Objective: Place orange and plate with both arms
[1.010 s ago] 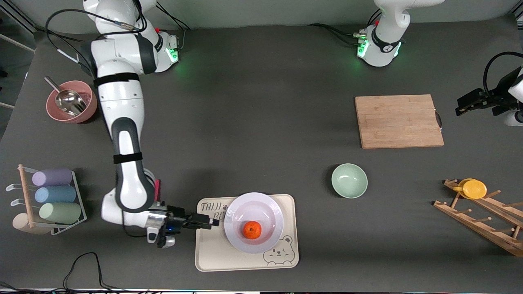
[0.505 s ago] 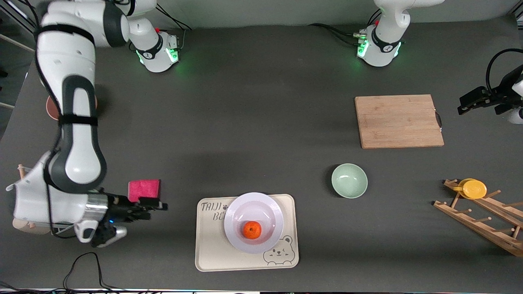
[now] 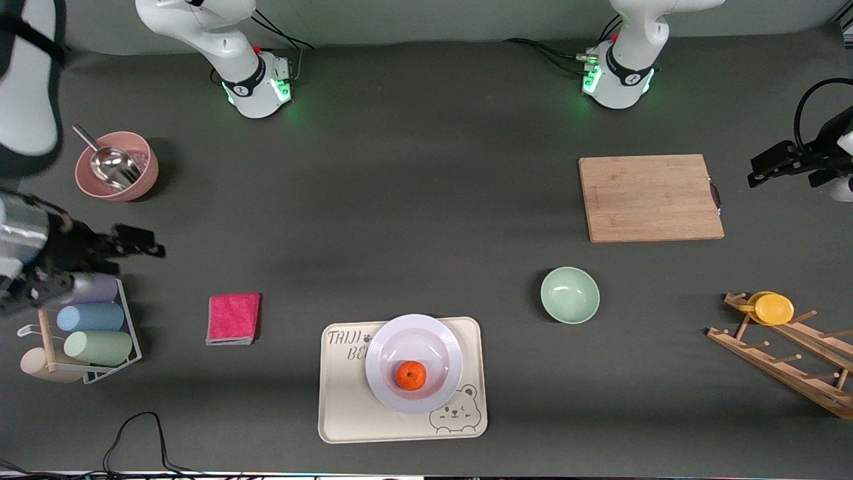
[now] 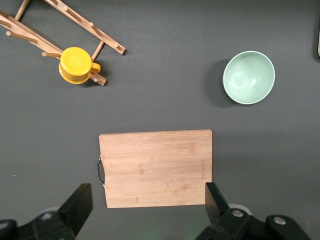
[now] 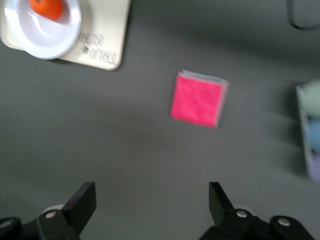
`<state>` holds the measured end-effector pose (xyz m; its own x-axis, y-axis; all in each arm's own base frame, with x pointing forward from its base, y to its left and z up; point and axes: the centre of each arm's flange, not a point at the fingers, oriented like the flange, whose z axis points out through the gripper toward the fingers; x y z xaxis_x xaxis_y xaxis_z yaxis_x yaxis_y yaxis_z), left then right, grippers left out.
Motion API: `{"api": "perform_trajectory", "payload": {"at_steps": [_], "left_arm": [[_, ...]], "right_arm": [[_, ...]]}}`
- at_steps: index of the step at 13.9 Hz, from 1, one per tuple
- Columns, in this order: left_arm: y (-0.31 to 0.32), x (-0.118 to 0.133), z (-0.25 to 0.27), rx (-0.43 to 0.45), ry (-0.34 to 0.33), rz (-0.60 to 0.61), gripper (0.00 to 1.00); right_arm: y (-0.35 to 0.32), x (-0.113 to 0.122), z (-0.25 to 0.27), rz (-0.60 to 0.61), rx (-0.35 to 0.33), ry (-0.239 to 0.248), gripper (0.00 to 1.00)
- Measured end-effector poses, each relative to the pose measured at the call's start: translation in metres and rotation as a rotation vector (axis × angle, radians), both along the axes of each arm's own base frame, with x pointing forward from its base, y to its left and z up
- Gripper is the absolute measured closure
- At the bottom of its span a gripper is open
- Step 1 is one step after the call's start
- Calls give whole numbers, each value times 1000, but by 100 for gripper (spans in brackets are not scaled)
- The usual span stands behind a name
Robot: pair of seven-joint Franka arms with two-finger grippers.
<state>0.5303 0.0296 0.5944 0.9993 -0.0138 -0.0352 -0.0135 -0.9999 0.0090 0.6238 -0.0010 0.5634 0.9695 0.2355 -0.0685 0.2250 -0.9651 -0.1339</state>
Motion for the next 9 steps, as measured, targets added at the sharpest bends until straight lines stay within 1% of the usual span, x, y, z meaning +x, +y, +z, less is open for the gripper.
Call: {"api": "perform_trajectory", "payload": {"at_steps": [1, 2, 4, 7, 9], "left_arm": [[0, 0, 0, 0, 4, -6, 0], [0, -1, -1, -1, 9, -13, 0], [0, -1, -1, -2, 13, -20, 0], [-1, -1, -1, -2, 14, -24, 0], [-1, -1, -1, -2, 14, -25, 0]], "right_arm": [[-1, -14, 18, -8, -41, 0, 0], [-2, -26, 32, -14, -67, -4, 0], [-8, -44, 51, -31, -99, -17, 0], [-18, -59, 51, -62, -122, -10, 0], [-18, -61, 45, -70, -124, -10, 0]]}}
